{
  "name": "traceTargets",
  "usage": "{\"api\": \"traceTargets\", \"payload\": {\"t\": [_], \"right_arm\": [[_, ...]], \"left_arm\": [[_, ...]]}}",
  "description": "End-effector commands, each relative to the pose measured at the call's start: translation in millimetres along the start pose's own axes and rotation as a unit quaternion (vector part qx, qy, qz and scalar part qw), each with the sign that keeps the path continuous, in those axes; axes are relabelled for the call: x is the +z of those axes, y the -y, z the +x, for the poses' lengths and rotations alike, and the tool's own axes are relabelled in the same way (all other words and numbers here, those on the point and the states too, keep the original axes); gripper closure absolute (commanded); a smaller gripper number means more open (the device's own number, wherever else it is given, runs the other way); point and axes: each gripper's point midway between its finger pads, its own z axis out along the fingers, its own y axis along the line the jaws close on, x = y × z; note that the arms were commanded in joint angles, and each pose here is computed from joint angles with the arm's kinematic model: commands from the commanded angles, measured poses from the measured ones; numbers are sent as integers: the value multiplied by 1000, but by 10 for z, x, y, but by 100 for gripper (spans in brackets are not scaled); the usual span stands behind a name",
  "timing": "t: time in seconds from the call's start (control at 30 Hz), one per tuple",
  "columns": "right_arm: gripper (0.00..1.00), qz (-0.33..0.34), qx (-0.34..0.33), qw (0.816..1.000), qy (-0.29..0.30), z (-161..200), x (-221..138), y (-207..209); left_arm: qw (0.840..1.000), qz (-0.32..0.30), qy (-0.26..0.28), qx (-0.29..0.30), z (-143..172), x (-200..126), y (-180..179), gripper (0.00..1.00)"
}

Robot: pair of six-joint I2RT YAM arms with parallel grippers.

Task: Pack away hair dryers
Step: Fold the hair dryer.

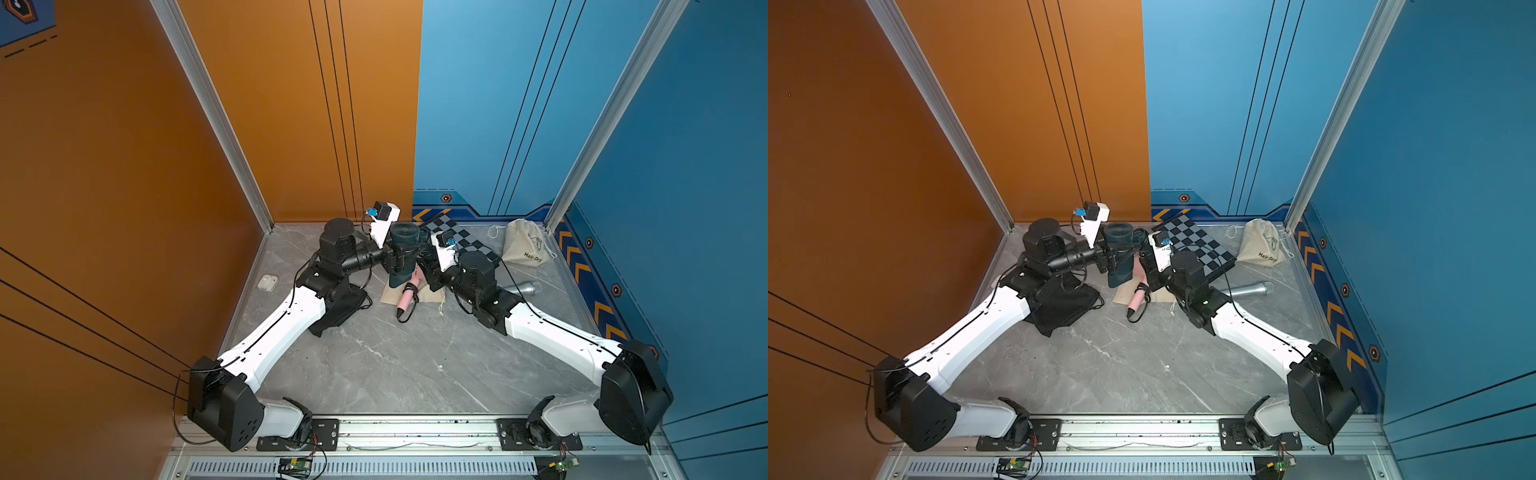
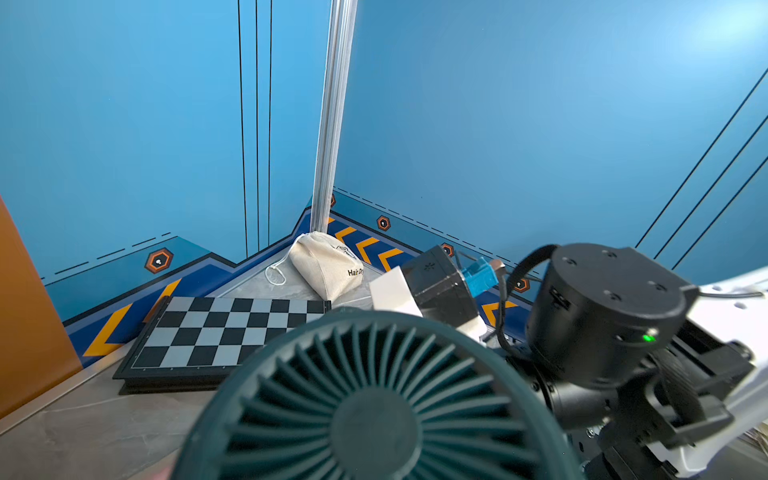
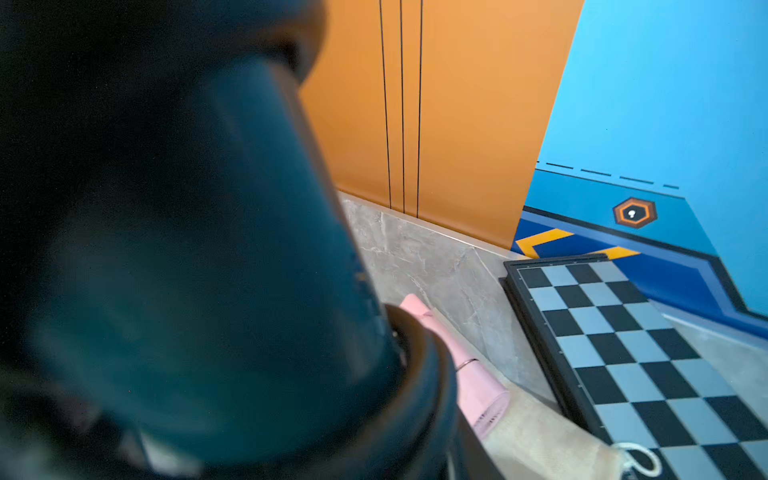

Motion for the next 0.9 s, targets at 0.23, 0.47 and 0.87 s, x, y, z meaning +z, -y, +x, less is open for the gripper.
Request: {"api": "traceTargets", "payload": {"t": [0.23,0.47,0.87], "right_arm": [[62,-122,170,970,124,-889,-194,-659],[38,-103,138,980,99,-861,-332,-562],[41,-22,117,992,32,-496,-698,-25]], "left_arm": [[1000,-12,-2,10,244,109,-34,88],[1000,-14,4,9,220,44,-53,88],[1000,-22,16,-4,128,-46,-197,90]]}}
